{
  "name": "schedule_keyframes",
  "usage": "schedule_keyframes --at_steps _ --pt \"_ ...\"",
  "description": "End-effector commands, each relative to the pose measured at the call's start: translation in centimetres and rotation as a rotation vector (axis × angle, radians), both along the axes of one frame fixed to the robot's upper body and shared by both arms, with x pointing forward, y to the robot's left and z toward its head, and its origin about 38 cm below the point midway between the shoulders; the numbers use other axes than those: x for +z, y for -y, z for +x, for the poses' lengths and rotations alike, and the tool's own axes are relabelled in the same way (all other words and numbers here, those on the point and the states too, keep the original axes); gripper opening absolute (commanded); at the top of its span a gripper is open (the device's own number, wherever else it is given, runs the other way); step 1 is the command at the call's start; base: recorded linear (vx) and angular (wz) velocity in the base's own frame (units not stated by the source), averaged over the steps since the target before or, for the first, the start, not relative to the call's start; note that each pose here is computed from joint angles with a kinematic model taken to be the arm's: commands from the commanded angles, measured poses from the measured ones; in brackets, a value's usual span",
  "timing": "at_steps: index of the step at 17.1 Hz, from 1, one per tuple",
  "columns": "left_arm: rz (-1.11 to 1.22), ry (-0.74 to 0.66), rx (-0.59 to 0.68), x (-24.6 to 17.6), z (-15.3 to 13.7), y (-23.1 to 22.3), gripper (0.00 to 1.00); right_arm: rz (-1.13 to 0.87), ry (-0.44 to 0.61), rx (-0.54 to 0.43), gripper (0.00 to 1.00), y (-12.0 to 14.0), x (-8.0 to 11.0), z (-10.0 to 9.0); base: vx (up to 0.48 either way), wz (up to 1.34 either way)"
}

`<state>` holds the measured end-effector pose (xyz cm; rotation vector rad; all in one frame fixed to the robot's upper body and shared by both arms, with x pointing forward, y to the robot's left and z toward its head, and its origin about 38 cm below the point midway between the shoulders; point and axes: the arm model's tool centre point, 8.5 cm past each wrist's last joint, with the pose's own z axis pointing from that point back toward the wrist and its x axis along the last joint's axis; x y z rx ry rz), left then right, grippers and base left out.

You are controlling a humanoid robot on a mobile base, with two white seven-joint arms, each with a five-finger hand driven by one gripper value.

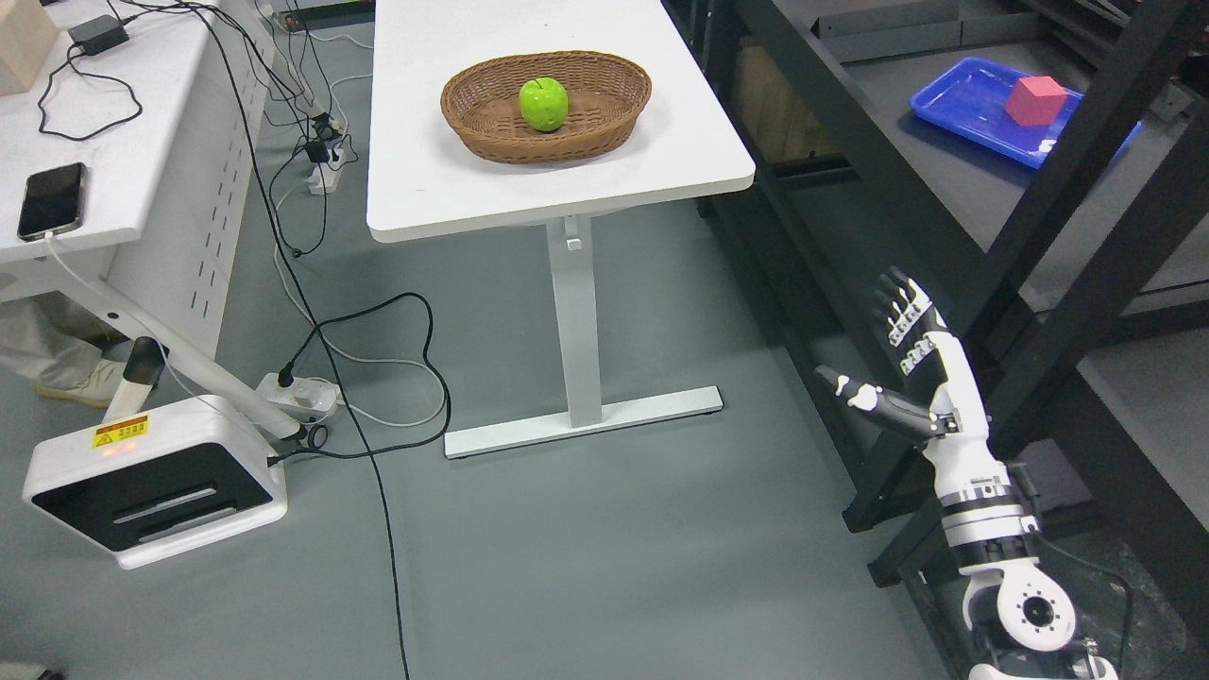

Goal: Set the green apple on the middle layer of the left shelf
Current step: 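Reach the right hand toward the green apple in the wicker basket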

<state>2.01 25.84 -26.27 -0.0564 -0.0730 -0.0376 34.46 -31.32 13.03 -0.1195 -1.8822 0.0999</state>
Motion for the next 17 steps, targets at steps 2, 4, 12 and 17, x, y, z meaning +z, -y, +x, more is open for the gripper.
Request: schedule_keyframes --at_steps 2,4,12,17 --pt "0.018 0.012 -0.001 0.1 0.8 -1.1 1.00 -0.006 -0.004 0.011 1.00 -0.2 -0.1 0.0 0.013 0.00" --pt "0.018 0.012 -0.001 0.1 0.8 -1.1 1.00 -0.002 -0.011 -0.003 1.00 0.2 -0.2 -0.2 0.025 0.02" --pt "0.018 0.012 -0.001 0.1 0.8 -1.1 1.00 -0.645 0.082 0.259 1.00 -6.6 3.2 3.5 0.236 0.13" --pt "0.018 0.014 -0.001 0.1 0.8 -1.1 1.00 -0.775 0.158 0.306 0.99 -5.9 7.5 5.6 0.494 -0.10"
